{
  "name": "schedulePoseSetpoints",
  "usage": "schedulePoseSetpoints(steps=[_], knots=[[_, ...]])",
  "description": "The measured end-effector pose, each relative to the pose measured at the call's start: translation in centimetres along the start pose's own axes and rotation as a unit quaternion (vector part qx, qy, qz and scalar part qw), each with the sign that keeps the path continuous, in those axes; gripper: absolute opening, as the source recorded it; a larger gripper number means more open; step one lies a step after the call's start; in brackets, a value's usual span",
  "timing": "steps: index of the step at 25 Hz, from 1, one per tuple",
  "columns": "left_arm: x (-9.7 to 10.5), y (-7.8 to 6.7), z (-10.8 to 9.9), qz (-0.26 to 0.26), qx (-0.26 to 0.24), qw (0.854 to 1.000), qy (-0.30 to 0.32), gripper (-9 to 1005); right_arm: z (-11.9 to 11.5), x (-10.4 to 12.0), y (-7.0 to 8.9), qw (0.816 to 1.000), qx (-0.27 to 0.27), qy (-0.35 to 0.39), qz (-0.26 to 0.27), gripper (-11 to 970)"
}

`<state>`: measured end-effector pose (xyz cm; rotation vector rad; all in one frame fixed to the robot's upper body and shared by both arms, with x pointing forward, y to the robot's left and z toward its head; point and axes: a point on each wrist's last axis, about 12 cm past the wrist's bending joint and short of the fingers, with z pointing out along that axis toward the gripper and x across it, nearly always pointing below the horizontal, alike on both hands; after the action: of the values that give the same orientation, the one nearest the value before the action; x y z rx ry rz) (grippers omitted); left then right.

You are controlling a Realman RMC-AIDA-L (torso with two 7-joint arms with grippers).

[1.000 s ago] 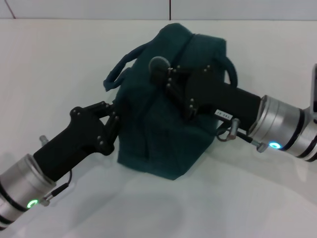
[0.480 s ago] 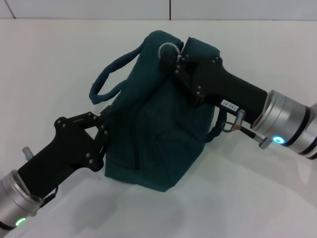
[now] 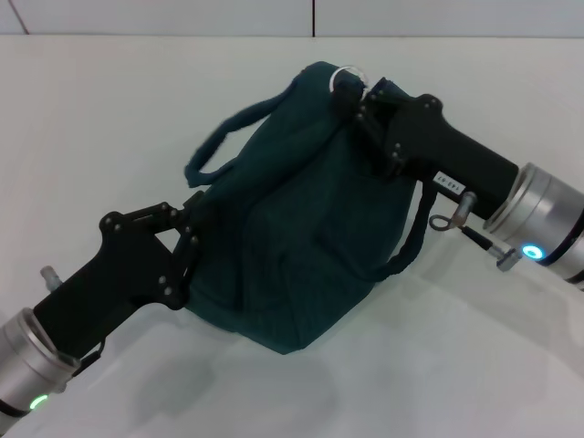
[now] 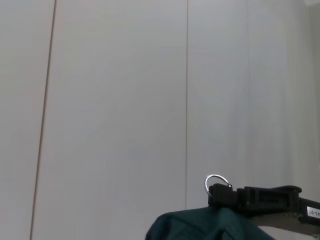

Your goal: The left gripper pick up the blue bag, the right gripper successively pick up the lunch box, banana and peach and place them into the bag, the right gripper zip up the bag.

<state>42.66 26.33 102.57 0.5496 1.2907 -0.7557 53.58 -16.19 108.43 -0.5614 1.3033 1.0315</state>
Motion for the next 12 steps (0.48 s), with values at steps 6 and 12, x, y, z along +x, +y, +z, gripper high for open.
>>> schedulePoseSetpoints(steps=[6, 12], knots=[[0.3, 0.3, 0.2, 0.003, -0.011, 1.000, 0.012, 50, -0.4, -0.5, -0.9, 1.000, 0.023, -0.012, -0.001, 35], [0.6, 0.7, -0.2, 0.000, -0.045, 0.999, 0.021, 51, -0.6, -0.8, -1.5, 0.999, 0.032, -0.015, -0.007, 53]])
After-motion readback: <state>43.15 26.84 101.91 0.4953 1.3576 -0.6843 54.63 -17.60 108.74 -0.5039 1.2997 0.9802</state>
